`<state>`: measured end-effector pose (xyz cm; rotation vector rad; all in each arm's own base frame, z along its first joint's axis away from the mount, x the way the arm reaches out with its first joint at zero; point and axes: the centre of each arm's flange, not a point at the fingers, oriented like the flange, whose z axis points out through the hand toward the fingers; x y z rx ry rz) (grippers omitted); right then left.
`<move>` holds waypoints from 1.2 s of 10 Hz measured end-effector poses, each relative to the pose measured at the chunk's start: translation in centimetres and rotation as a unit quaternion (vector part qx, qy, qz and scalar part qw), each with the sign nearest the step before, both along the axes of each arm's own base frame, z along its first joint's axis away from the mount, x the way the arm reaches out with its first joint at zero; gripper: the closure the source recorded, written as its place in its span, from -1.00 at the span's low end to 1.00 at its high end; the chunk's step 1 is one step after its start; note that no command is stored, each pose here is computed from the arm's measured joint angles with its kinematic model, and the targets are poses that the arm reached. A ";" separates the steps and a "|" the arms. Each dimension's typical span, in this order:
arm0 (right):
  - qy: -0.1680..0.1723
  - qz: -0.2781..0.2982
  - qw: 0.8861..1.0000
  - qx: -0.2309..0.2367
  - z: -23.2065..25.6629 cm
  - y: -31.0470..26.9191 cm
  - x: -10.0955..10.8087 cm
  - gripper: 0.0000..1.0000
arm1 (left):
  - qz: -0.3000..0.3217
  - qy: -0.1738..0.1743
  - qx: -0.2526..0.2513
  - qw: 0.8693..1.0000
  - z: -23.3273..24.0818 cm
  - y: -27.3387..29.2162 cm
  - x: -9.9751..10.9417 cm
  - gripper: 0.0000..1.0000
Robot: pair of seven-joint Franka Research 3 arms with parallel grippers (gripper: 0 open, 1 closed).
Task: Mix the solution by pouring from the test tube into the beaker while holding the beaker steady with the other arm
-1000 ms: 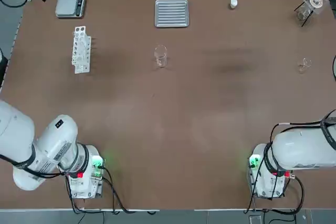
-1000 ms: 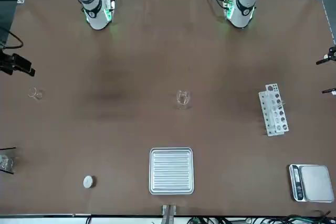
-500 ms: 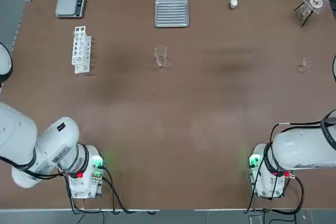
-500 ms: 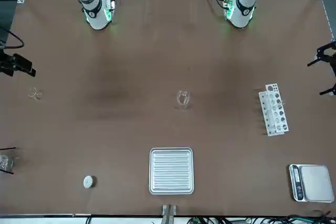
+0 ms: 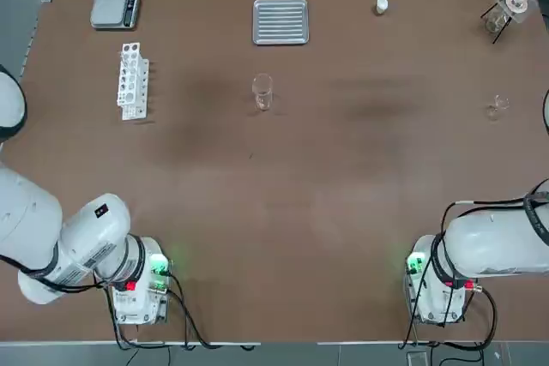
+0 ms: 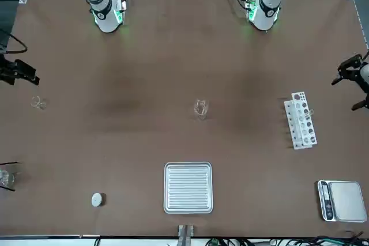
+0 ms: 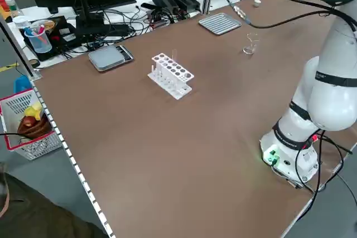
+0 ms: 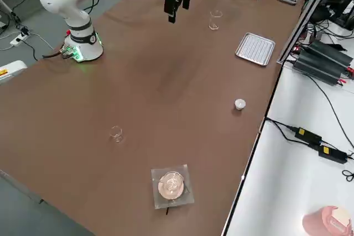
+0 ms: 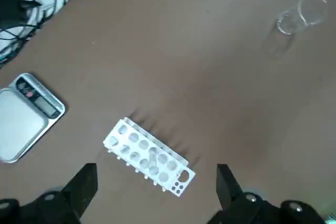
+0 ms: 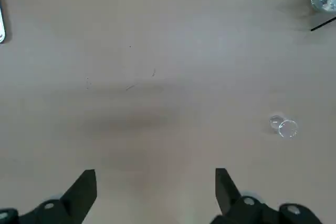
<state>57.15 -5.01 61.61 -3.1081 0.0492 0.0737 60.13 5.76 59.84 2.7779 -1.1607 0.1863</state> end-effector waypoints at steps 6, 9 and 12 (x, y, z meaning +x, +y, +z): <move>0.000 0.000 1.000 0.000 0.0 0.0 0.0 -0.99 | 0.190 0.016 0.038 0.981 1.0 -2.6 -0.3 -1.00; 0.000 0.000 1.000 0.000 0.0 0.0 0.0 -0.99 | 0.208 0.015 0.044 0.977 1.2 -2.5 -0.3 -1.00; 0.000 0.000 1.000 -0.001 0.0 0.0 0.0 -0.99 | 0.211 0.014 0.044 0.976 1.2 -2.3 -0.3 -1.00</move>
